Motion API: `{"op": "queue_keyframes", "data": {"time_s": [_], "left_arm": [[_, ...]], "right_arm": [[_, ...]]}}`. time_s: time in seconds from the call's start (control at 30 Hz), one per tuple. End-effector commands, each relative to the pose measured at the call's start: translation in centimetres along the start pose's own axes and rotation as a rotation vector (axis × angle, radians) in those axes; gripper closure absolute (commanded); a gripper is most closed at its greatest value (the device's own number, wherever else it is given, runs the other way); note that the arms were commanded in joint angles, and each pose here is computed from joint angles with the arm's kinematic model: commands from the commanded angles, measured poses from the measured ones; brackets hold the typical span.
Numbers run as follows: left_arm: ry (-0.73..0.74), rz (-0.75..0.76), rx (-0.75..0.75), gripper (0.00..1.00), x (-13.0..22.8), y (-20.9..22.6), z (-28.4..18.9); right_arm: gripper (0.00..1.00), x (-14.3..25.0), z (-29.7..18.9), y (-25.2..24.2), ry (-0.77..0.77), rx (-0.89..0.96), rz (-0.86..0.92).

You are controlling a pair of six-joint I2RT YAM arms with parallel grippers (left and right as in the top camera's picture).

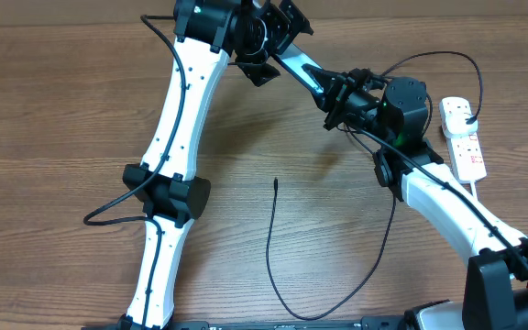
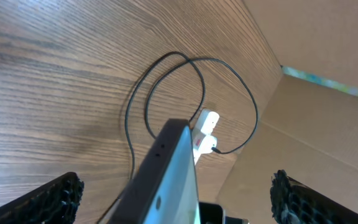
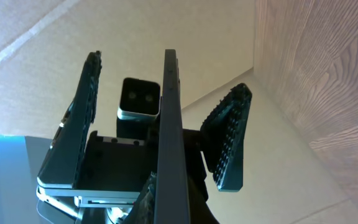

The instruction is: Plug charger to phone and switch on socket

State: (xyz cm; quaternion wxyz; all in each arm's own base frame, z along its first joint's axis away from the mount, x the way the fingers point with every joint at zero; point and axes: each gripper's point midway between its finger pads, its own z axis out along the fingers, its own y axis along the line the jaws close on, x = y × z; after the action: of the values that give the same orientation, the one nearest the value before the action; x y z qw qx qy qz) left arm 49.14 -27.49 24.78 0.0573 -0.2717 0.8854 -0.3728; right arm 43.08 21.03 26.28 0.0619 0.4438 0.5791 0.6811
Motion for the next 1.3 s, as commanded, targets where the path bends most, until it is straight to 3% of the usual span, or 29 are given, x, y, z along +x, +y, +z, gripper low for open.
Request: {"op": "queue_keyframes", "data": {"time_s": [0.0,0.07,0.13,1.27], "left_arm": [[0.036,-0.031,0.042,0.21,1.2,-1.2,-0.2],[0.037,-0.063,0.041,0.36,1.2,-1.2,-0.2],[0.037,-0.095,0.041,0.38,1.2,-1.2,-0.2],[0.024,-0.092,0.076,0.23,0.9,-2.2,-0.2]], "right_arm": [[0.96,0.7,0.1,1.6,0.010,-0.044,0.102],[0.96,0.5,0.0,1.7,-0.002,-0.052,0.102],[0.96,0.4,0.0,1.8,-0.009,-0.057,0.102],[0.96,0.6,-0.2,3.9,-0.009,-0.148,0.071]]}}
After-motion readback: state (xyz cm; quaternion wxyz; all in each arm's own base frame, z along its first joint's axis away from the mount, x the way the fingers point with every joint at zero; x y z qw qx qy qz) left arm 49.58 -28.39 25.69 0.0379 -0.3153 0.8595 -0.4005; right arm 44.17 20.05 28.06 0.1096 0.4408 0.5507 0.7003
